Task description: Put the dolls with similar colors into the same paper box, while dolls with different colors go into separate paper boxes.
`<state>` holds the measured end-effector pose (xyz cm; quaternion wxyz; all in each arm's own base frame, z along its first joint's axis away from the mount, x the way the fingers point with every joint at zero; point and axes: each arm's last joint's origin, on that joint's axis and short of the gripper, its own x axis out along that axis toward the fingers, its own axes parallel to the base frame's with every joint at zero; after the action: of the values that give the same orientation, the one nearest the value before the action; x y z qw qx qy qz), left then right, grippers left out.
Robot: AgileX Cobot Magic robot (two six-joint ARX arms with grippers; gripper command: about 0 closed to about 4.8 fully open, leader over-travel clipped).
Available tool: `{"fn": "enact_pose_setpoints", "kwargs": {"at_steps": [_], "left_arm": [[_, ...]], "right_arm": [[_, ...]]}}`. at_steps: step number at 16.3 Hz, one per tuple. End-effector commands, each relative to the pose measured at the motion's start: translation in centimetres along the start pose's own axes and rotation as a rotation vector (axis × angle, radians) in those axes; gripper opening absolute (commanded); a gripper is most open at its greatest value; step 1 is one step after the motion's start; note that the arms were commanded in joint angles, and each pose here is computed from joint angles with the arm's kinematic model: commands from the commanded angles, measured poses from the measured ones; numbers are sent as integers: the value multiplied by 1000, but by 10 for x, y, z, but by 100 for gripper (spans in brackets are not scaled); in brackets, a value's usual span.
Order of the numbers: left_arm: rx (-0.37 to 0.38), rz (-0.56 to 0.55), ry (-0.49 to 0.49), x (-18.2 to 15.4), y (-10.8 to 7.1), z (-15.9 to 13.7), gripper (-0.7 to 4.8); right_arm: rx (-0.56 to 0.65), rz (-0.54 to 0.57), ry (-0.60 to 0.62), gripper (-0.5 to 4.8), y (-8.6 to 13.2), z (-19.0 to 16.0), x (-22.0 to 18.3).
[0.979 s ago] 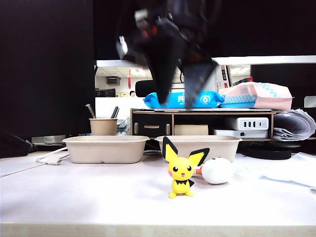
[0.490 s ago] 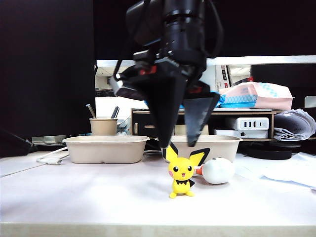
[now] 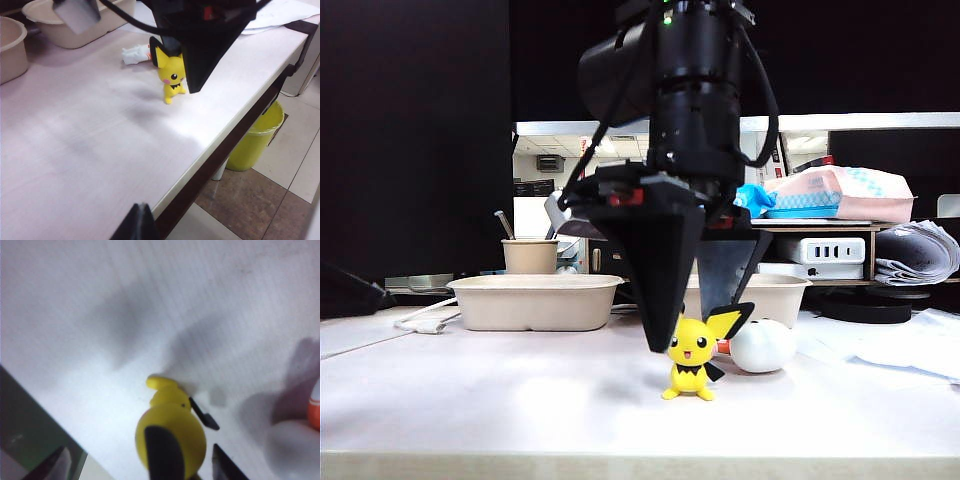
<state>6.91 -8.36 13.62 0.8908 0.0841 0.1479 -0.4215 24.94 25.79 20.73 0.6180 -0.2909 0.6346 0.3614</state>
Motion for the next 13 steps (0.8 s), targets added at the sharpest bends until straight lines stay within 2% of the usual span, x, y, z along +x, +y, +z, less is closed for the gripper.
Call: {"fn": "enact_pose_setpoints", "kwargs": {"at_steps": [1,3,6,8,9,13], "left_arm": [[0,-3,-13,0,0,1,-5],[0,-2,-13,0,0,1,-5],[0,-2,-13,0,0,1,-5],[0,-2,-13,0,0,1,-5],[-1,-2,-13,0,0,1,-5],[-1,-2,-13,0,0,1,-5]], "right_arm": [[-13,4,-4,301,0,1,2],[-22,3,4,291,0,2,4],[-21,2,4,202,-1,2,5],[-22,1,1,196,-1,3,5],[-22,1,1,141,-1,3,5],[-22,0,-5,102,-1,3,5]]}}
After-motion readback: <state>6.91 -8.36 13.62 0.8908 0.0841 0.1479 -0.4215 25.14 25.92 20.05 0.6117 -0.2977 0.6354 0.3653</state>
